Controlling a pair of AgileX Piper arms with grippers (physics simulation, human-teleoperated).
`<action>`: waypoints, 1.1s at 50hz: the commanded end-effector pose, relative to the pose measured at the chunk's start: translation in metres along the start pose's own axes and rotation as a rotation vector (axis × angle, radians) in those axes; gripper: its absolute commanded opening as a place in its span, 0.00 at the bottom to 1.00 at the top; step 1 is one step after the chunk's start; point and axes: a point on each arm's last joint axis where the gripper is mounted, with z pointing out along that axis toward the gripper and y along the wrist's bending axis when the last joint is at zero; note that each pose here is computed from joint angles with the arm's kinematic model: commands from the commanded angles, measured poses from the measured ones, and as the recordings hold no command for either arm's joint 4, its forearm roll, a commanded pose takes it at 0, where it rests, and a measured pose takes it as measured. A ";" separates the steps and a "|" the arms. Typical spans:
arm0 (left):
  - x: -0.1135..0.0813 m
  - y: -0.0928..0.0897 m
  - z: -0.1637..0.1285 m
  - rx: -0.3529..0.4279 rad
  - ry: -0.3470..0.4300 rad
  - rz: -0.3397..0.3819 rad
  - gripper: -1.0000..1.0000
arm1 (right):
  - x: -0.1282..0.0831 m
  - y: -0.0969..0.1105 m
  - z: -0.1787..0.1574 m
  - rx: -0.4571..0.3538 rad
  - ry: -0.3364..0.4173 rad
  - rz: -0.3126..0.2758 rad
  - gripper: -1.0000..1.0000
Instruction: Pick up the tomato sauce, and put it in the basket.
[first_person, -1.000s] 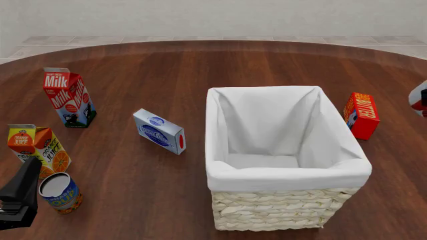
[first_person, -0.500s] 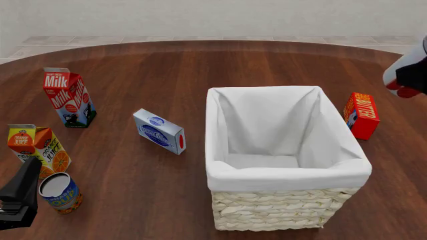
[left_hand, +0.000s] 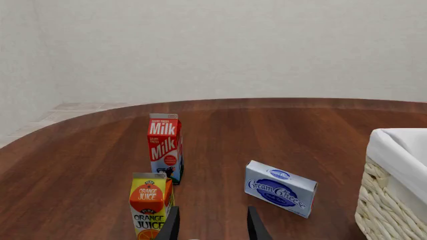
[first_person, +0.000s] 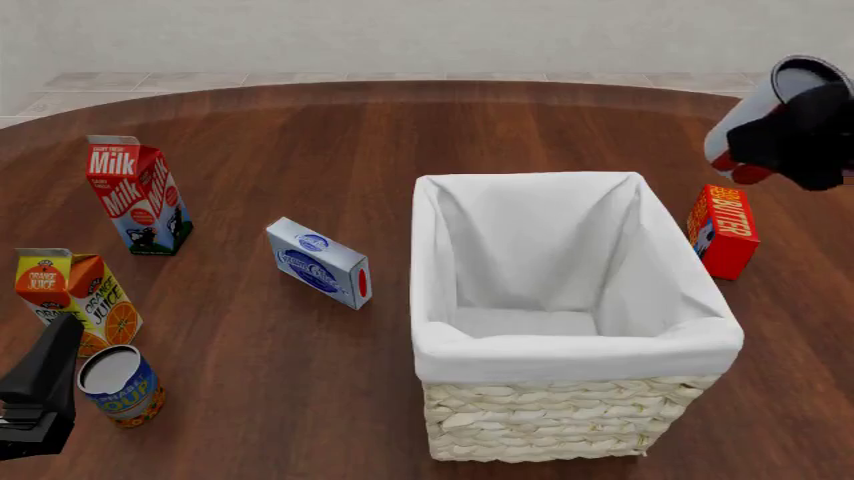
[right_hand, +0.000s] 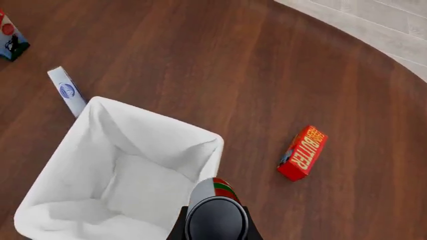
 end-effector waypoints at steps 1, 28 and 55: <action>0.000 0.000 0.000 0.000 0.000 0.000 1.00 | -0.001 0.011 0.015 -0.055 0.008 -0.003 0.00; 0.000 0.000 0.000 0.000 0.000 0.000 1.00 | -0.024 0.034 0.032 -0.150 -0.011 -0.060 0.00; 0.000 0.000 0.000 0.000 0.000 0.000 1.00 | -0.028 0.064 0.062 -0.241 0.014 -0.104 0.00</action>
